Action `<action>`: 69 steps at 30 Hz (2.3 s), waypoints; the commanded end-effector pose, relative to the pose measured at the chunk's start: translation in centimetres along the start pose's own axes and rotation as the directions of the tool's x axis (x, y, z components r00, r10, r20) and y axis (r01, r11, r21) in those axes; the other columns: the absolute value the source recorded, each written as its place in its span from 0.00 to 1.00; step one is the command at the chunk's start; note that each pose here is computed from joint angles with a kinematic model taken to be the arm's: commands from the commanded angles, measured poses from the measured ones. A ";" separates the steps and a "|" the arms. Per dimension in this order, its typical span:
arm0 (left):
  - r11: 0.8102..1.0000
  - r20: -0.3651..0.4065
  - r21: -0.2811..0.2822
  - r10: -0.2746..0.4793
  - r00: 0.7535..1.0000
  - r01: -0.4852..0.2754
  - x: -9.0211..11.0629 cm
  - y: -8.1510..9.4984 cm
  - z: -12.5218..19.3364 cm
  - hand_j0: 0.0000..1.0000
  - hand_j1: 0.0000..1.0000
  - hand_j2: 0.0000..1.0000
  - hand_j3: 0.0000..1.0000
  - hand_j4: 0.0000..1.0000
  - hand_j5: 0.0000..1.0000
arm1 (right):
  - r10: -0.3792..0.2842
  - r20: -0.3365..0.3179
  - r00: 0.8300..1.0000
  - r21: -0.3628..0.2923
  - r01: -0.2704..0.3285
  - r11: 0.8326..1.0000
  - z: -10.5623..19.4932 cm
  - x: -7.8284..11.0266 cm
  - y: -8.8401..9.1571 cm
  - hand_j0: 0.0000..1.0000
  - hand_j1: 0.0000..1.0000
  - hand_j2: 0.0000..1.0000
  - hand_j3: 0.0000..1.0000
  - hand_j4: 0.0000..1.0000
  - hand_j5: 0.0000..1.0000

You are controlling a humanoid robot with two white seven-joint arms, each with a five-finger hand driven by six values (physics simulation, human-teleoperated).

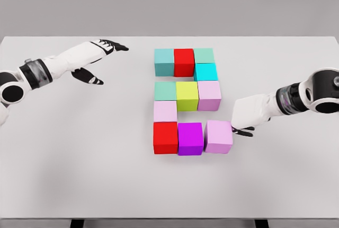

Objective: Assemble the squares on the desktop into the number 2

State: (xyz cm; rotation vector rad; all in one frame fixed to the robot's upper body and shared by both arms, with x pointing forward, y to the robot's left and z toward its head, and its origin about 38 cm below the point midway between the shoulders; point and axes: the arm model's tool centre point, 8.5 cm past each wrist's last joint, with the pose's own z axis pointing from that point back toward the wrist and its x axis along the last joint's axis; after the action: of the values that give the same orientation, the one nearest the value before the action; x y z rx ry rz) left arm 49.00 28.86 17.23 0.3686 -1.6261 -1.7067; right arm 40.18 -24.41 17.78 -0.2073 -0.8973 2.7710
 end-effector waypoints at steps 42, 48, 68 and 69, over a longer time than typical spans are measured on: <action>1.000 0.000 -0.007 0.021 1.000 -0.021 0.1 -1.1 0.3 1.00 1.00 1.00 1.00 1.00 1.00 | 0.008 -0.001 1.000 -0.008 -0.008 1.000 0.2 0.0 -0.5 0.13 0.13 0.13 0.13 0.13 0.13; 1.000 0.000 -0.007 0.022 1.000 -0.022 0.1 -1.2 0.3 1.00 1.00 1.00 1.00 1.00 1.00 | 0.004 -0.008 1.000 -0.003 -0.004 1.000 0.3 -0.1 -0.2 0.13 0.13 0.13 0.13 0.13 0.13; 1.000 0.001 -0.009 0.025 1.000 -0.025 0.1 -1.2 0.3 1.00 1.00 1.00 1.00 1.00 1.00 | -0.003 0.004 1.000 0.015 0.003 1.000 -0.1 0.2 0.5 0.14 0.14 0.14 0.14 0.14 0.14; 1.000 -0.001 -0.011 0.025 1.000 -0.025 0.1 -1.2 0.4 1.00 1.00 1.00 1.00 1.00 1.00 | -0.004 0.006 1.000 0.017 0.004 1.000 -0.1 0.3 0.6 0.13 0.13 0.13 0.13 0.13 0.13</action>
State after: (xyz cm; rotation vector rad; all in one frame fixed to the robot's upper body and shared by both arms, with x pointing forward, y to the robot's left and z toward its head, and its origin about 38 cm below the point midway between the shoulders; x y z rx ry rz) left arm 48.28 28.91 16.02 0.3419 -1.6105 -1.7039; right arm 39.87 -24.75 17.38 -0.1976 -0.8758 2.7778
